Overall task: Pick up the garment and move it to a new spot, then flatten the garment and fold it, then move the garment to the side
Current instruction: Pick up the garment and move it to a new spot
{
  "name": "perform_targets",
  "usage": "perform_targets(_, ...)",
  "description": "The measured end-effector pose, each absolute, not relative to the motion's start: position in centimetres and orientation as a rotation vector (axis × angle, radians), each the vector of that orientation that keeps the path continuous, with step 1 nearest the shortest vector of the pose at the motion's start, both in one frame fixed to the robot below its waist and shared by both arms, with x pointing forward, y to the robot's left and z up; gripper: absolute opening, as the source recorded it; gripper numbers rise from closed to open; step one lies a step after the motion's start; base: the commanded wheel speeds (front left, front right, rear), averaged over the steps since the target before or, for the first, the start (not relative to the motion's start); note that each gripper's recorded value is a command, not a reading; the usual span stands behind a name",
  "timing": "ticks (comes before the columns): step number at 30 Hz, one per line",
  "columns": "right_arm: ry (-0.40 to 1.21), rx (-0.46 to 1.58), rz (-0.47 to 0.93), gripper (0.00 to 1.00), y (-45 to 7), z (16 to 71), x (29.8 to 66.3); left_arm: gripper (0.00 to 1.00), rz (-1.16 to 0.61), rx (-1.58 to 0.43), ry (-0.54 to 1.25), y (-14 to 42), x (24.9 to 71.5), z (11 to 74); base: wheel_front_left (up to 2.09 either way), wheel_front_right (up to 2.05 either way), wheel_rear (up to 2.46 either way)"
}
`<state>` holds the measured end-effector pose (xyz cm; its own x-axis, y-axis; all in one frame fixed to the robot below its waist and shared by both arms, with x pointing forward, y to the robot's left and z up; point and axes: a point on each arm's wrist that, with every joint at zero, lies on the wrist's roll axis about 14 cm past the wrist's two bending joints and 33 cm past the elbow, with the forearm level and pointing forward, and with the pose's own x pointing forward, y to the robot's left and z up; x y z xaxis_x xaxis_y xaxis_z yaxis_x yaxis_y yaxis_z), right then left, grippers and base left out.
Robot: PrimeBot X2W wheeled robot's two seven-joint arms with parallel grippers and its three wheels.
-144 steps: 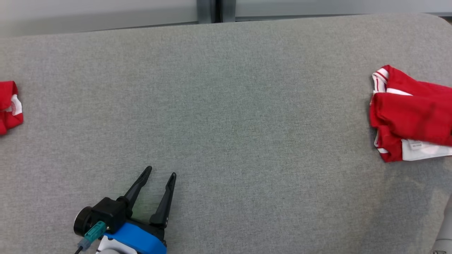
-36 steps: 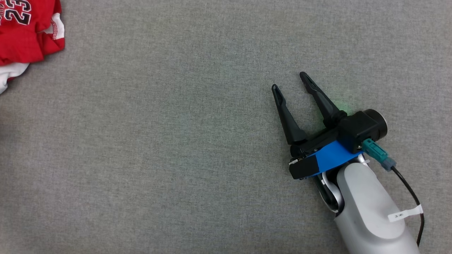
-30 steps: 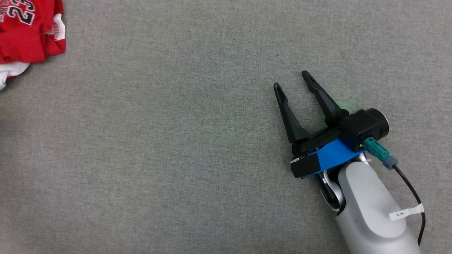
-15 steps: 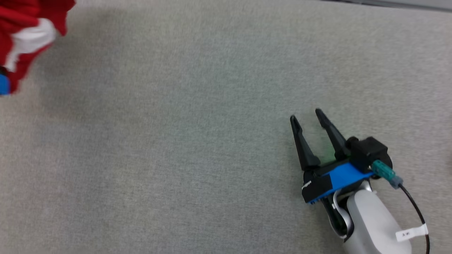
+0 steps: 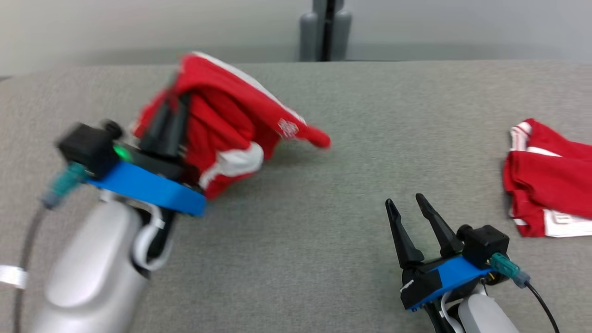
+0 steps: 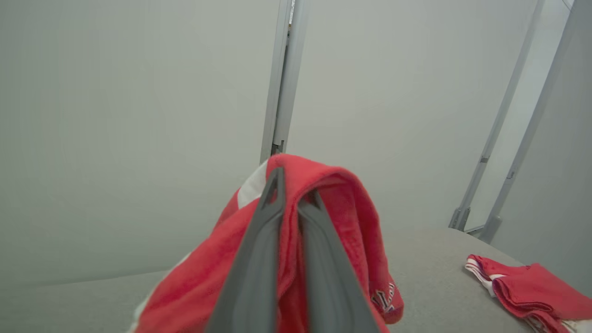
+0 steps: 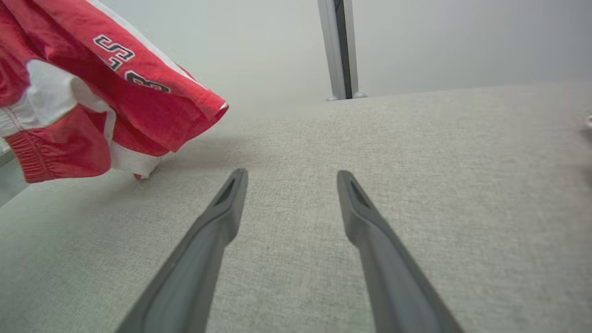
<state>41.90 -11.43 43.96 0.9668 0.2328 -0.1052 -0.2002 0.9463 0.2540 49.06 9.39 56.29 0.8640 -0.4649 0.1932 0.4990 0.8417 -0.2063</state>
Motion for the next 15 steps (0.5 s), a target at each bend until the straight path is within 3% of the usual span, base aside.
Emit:
perform_targets(6, 0.104, 0.248, 0.162, 1.00, -13.5, 45.2, 39.9, 0.00, -0.612, -0.306, -0.058, 3.3, 45.5, 53.7, 0.00, 0.00, 0.00)
perform_targets(7, 0.098, 0.248, 0.155, 1.00, -13.8, 45.4, 39.7, 0.21, -0.612, -0.299, -0.036, 3.0, 45.0, 52.8, 0.00, 0.00, 0.00)
perform_targets(8, 0.093, 0.248, 0.149, 1.00, -14.0, 45.6, 39.4, 0.49, -0.608, -0.295, -0.013, 2.8, 44.5, 52.0, 0.00, 0.00, 0.00)
perform_targets(9, 0.090, 0.249, 0.142, 1.00, -14.2, 45.7, 39.1, 1.00, -0.604, -0.288, 0.009, 2.6, 44.0, 51.1, 0.00, 0.00, 0.00)
perform_targets(15, 0.073, 0.263, 0.124, 1.00, -14.7, 46.2, 37.9, 1.00, -0.535, -0.229, 0.146, 4.5, 40.4, 45.8, 0.00, 0.00, 0.00)
